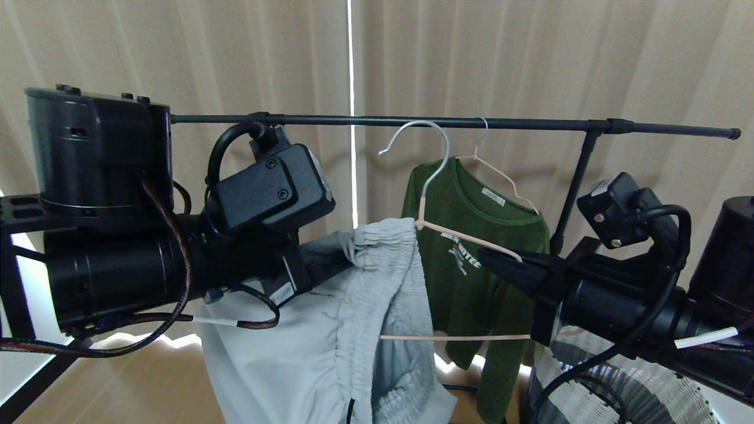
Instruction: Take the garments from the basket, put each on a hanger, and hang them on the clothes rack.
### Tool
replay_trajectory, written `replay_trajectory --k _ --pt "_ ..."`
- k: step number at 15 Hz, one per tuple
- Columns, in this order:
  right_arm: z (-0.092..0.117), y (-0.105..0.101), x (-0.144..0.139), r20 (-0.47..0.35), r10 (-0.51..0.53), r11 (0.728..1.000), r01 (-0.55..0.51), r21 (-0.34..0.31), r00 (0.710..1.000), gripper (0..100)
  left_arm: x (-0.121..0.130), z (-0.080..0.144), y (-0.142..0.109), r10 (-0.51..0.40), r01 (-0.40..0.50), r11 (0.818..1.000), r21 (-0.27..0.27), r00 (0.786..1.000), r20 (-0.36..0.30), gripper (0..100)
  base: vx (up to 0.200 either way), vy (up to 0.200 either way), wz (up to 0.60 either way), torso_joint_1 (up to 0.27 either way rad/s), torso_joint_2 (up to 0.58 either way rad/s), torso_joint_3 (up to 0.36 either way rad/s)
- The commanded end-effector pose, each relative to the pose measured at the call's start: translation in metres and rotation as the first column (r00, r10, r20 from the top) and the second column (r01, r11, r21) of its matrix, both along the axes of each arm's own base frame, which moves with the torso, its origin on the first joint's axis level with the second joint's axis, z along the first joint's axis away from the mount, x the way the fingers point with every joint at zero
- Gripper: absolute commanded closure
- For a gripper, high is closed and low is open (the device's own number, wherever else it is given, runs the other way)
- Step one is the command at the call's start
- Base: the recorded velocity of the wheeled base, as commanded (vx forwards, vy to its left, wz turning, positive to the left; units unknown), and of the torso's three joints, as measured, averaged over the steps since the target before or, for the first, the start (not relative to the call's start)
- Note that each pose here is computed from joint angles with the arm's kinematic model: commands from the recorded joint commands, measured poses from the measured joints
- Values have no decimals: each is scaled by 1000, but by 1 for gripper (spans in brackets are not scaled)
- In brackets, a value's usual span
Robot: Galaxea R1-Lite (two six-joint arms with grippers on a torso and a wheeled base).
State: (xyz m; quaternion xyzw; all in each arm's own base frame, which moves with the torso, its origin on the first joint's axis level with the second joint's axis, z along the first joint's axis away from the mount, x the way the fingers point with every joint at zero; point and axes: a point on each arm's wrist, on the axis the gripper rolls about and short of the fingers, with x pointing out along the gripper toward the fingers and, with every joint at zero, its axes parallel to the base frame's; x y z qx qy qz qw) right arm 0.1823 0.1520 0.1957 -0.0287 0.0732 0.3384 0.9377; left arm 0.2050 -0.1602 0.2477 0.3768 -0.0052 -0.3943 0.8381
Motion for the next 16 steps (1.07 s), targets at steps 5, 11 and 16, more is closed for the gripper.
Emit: replay_trajectory --k 5,11,16 --pt "-1 -1 -2 38 13 999 -14 30 999 100 -2 -7 2 0 0 1000 12 1000 -21 100 0 0 0 0 0 0" --pt "-2 -3 -2 39 6 1000 -7 27 999 0 -4 -17 6 14 -14 1000 -23 1000 22 100 0 0 0 0 0 0" --pt "1 -12 4 50 -44 999 43 30 998 0 3 -23 24 172 -171 985 -14 984 44 100 0 0 0 0 0 0"
